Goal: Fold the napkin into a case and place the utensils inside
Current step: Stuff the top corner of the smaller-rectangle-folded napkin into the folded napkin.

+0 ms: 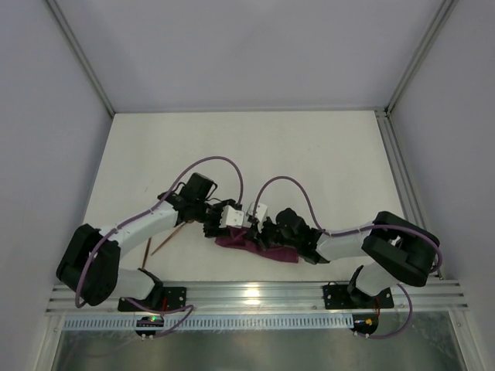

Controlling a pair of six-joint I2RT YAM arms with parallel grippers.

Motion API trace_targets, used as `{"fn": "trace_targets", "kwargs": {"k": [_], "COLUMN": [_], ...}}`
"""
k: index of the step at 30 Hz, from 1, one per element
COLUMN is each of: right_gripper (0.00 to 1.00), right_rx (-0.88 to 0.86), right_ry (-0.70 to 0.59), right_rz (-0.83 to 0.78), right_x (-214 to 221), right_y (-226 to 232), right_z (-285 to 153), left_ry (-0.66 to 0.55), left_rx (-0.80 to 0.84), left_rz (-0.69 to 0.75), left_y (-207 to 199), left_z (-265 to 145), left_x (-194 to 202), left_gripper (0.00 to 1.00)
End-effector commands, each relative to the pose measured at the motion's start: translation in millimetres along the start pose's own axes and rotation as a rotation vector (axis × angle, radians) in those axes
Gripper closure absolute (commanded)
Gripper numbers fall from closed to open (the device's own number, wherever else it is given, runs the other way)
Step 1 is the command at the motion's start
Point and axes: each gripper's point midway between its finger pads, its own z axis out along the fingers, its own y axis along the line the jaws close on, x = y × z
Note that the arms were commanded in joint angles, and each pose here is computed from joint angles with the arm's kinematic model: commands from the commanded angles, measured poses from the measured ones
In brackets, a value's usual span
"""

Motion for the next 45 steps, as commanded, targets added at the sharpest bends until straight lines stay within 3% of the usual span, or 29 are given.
{"fn": "trace_targets", "kwargs": {"k": [1, 5, 14, 19, 24, 33, 36, 37, 39, 41, 43, 45], "right_gripper": [0.97, 0.97, 0.97, 0.97, 0.97, 0.97, 0.97, 0.97, 0.97, 0.97, 0.97, 0.97], "right_rx": [-0.018, -0.026, -0.040, -0.038, -0.035, -0.037, -0.047, -0.048, -0.053, -0.056, -0.062, -0.066], "right_ry": [-0.211, -0.231, -0.220, -0.228, -0.234, -0.272, -0.276, -0.274, -0.273, -0.270, -0.272, -0.269], "right_rz": [-0.051, -0.060, -0.081, -0.082, -0.089, -0.095, -0.100, -0.101, -0.101, -0.102, -0.106, -0.108], "right_x": [-59.7, -66.2, -72.6, -75.0, -78.5, -90.5, -92.0, -91.7, -90.7, -89.1, -89.4, -88.7], "right_y": [0.6, 1.5, 0.7, -0.5, -1.3, -1.4, -0.4, -0.4, 0.4, 0.8, 1.7, 2.2], "right_z": [-3.5, -5.4, -10.0, -12.3, -13.4, -21.0, -21.1, -20.6, -20.2, -19.6, -19.7, -19.8], "left_ry": [-0.188, -0.280, -0.294, -0.183, -0.128, -0.031, -0.030, -0.033, -0.048, -0.057, -0.057, -0.058], "left_rx": [-0.020, -0.007, 0.034, -0.086, -0.040, -0.076, -0.079, -0.080, -0.080, -0.070, -0.060, -0.061], "left_rz": [-0.054, -0.088, -0.081, -0.072, -0.043, -0.004, -0.003, -0.007, -0.013, -0.007, -0.011, -0.014], "left_y": [12.5, 9.4, 9.0, 30.7, 14.0, 19.1, 20.5, 21.1, 21.8, 20.3, 18.4, 18.6], "left_z": [-31.5, -37.4, -50.2, -33.4, -13.2, -2.7, -1.5, -1.3, 0.0, 0.5, 1.6, 1.6], "left_x": [-44.4, -65.0, -82.1, -56.1, -44.5, -22.5, -22.4, -23.1, -26.9, -29.4, -29.1, -30.1], "left_gripper": [0.37, 0.36, 0.36, 0.37, 0.35, 0.37, 0.44, 0.56, 0.72, 0.79, 0.96, 1.00]}}
